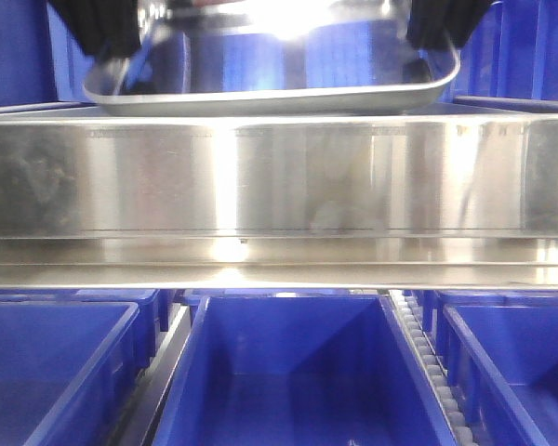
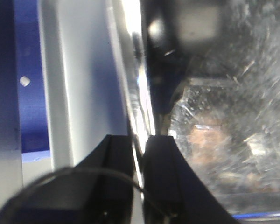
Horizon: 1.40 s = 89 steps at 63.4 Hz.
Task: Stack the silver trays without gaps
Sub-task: 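Lower the tray onto the stack and open both grippers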
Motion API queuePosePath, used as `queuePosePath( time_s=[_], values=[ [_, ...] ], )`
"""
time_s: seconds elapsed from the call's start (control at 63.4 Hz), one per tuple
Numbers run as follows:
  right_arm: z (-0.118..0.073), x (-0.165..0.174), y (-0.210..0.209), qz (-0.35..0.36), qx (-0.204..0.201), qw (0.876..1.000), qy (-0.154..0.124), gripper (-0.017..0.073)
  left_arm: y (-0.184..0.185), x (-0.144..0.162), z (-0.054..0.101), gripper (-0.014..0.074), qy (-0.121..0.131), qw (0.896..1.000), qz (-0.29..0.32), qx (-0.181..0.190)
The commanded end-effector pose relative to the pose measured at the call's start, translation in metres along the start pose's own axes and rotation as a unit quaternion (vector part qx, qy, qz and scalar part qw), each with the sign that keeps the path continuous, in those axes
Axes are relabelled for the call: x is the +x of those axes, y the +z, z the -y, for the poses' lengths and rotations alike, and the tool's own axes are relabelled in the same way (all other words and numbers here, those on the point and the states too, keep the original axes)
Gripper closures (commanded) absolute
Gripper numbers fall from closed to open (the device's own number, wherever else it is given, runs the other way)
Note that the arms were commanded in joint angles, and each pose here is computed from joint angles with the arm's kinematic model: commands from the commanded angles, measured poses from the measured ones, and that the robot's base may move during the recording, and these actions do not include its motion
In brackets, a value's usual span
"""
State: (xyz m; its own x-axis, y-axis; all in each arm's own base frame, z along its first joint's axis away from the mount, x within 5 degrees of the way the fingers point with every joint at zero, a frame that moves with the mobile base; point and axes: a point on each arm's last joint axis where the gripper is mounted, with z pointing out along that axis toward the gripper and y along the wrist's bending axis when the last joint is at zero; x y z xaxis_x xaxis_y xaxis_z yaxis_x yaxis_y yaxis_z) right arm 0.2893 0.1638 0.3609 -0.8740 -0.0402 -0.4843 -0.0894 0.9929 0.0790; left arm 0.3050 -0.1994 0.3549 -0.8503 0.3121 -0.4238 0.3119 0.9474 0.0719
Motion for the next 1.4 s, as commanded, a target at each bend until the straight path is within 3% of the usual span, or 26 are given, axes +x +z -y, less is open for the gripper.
queuePosePath(
  time_s=[0.0, 0.158, 0.221, 0.347, 0.442, 0.521, 0.678, 0.899, 0.962, 1.152, 1.388],
  values=[
    [0.003, -0.011, -0.027, 0.066, -0.015, 0.998, -0.007, 0.0197, -0.027, -0.002, -0.006, 0.0380, -0.001, 0.999, 0.035, 0.015],
    [0.003, -0.011, -0.027, 0.067, -0.016, 0.998, -0.007, -0.0085, -0.027, -0.001, -0.008, 0.0146, 0.006, 0.999, 0.029, 0.012],
    [0.004, -0.011, -0.028, 0.067, -0.016, 0.998, -0.007, -0.0071, -0.029, 0.000, -0.008, 0.0102, 0.005, 1.000, 0.028, 0.012],
    [0.006, -0.010, -0.038, 0.079, -0.021, 0.997, -0.005, -0.0037, -0.043, 0.003, -0.011, 0.0108, 0.003, 0.999, 0.045, 0.017],
    [0.011, -0.007, -0.057, 0.099, -0.030, 0.995, -0.001, 0.0064, -0.065, 0.009, -0.012, 0.0113, 0.005, 0.997, 0.070, 0.026],
    [0.016, -0.002, -0.077, 0.120, -0.040, 0.992, 0.001, 0.0203, -0.095, 0.018, -0.013, 0.0155, 0.008, 0.993, 0.114, 0.042],
    [0.026, 0.017, -0.117, 0.161, -0.060, 0.985, -0.028, 0.0514, -0.141, 0.041, -0.014, 0.0328, 0.024, 0.976, 0.203, 0.074],
    [0.045, 0.065, -0.155, 0.227, -0.111, 0.967, -0.046, 0.0508, -0.166, 0.093, -0.019, 0.0648, 0.051, 0.960, 0.253, 0.113],
    [0.053, 0.084, -0.162, 0.251, -0.130, 0.958, -0.057, 0.0508, -0.166, 0.109, -0.022, 0.0631, 0.059, 0.954, 0.265, 0.124],
    [0.074, 0.142, -0.145, 0.305, -0.171, 0.933, -0.087, 0.0508, -0.154, 0.157, -0.023, 0.0636, 0.088, 0.926, 0.322, 0.175],
    [0.105, 0.213, -0.104, 0.361, -0.196, 0.906, -0.104, 0.0508, -0.125, 0.215, -0.021, 0.0636, 0.119, 0.859, 0.420, 0.267]
  ],
)
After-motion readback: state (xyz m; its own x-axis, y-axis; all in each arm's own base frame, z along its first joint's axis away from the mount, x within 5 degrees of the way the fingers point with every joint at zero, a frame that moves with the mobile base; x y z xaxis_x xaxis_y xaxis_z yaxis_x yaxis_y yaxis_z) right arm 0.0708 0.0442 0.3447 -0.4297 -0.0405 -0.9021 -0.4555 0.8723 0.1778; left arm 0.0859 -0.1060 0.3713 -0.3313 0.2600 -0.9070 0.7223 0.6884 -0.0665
